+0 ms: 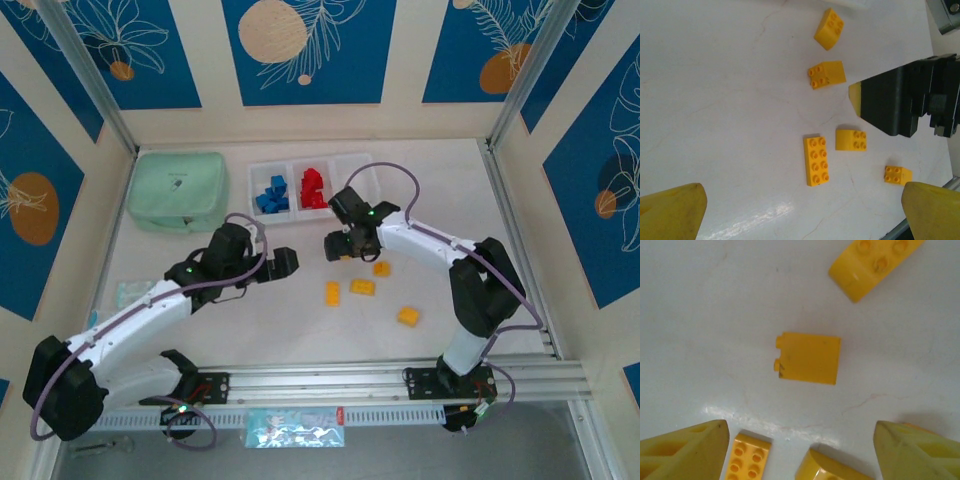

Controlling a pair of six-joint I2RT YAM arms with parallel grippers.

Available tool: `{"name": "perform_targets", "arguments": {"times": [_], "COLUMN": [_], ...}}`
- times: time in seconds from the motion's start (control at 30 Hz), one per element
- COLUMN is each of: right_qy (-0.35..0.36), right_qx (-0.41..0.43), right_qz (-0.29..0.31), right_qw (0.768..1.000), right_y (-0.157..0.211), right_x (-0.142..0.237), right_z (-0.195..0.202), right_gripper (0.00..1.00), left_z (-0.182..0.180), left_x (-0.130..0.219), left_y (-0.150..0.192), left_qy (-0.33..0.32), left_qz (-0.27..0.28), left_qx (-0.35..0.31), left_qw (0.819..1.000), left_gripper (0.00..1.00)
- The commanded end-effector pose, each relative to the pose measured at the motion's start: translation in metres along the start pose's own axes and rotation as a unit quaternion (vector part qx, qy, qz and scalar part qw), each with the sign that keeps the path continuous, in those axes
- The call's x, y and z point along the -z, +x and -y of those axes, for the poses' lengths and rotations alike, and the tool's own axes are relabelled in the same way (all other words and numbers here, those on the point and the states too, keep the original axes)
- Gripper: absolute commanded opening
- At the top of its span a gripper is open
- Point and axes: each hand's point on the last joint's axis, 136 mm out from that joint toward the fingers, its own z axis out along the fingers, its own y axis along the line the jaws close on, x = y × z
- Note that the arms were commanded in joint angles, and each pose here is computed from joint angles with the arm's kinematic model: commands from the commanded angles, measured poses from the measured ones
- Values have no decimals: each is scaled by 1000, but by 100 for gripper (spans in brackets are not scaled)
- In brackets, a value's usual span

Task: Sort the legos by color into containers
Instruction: Pick up the lego from the center of the table.

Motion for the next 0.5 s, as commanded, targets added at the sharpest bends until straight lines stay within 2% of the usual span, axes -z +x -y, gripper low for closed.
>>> {"name": "perform_targets", "arguments": {"times": [0.0, 0.07, 0.47], "right_qy": [9, 29, -5], "right_qx": [1, 1, -29], "right_qz": [21, 14, 2], "right_qw": [1000, 999, 1000], "right_y": [-6, -4, -18], "right_x": [2, -6, -39], "right_z": [3, 9, -1], "right_gripper": [81, 82, 81], "left_z": [-3, -3, -11], "left_x": [-7, -10, -19], "left_y": [0, 0, -2], "left_qy": [-5, -1, -21], "left_qz": [21, 25, 33], "left_qx": [10, 16, 20], "left_qw": [1000, 1000, 999], "left_gripper": [99, 99, 99]}}
